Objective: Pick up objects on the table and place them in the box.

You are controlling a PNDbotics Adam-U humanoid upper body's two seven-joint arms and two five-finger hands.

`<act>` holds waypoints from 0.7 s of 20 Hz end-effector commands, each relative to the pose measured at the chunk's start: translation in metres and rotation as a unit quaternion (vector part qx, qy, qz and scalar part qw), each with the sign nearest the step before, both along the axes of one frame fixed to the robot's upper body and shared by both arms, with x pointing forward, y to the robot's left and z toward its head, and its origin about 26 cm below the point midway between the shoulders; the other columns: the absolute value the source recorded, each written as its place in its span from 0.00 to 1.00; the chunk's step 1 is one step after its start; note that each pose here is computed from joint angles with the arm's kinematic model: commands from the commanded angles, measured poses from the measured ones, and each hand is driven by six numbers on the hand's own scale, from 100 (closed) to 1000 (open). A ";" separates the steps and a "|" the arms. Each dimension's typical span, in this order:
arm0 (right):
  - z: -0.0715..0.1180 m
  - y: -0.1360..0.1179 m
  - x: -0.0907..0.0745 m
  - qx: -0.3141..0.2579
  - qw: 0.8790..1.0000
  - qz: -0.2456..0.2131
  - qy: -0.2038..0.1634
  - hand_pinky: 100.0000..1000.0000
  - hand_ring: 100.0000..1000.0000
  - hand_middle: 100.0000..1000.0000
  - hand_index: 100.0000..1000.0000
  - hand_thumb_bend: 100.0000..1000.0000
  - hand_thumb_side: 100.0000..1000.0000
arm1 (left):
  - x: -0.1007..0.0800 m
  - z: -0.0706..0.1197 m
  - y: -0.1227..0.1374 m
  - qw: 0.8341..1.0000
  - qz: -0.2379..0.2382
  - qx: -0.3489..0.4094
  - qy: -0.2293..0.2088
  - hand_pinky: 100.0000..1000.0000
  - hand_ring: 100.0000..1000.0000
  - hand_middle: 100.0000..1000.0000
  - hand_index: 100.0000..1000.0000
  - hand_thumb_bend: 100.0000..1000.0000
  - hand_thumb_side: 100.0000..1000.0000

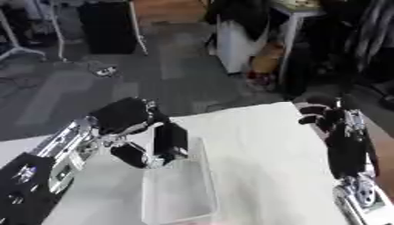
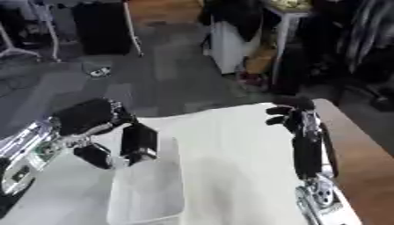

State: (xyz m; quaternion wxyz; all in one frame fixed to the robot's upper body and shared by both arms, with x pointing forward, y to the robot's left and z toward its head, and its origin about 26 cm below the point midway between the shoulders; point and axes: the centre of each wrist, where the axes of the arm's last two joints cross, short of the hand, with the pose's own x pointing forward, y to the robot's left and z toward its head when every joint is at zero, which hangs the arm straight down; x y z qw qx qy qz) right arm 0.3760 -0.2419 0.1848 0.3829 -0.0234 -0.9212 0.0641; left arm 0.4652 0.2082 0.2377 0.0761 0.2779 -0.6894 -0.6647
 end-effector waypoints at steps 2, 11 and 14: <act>0.009 -0.001 -0.001 -0.002 1.000 0.002 -0.013 0.50 0.58 0.62 0.68 0.10 1.00 | 0.000 0.012 0.004 0.996 -0.036 0.066 0.042 0.00 0.00 0.00 0.18 0.00 0.65; 0.007 -0.001 -0.001 -0.002 1.000 0.002 -0.010 0.50 0.58 0.62 0.68 0.11 1.00 | -0.002 0.013 0.008 0.981 -0.016 0.163 0.104 1.00 1.00 1.00 1.00 0.18 1.00; 0.007 -0.001 -0.001 -0.002 1.000 0.002 -0.010 0.50 0.58 0.62 0.68 0.11 1.00 | -0.003 0.014 0.010 0.982 -0.011 0.163 0.099 1.00 1.00 1.00 1.00 0.16 1.00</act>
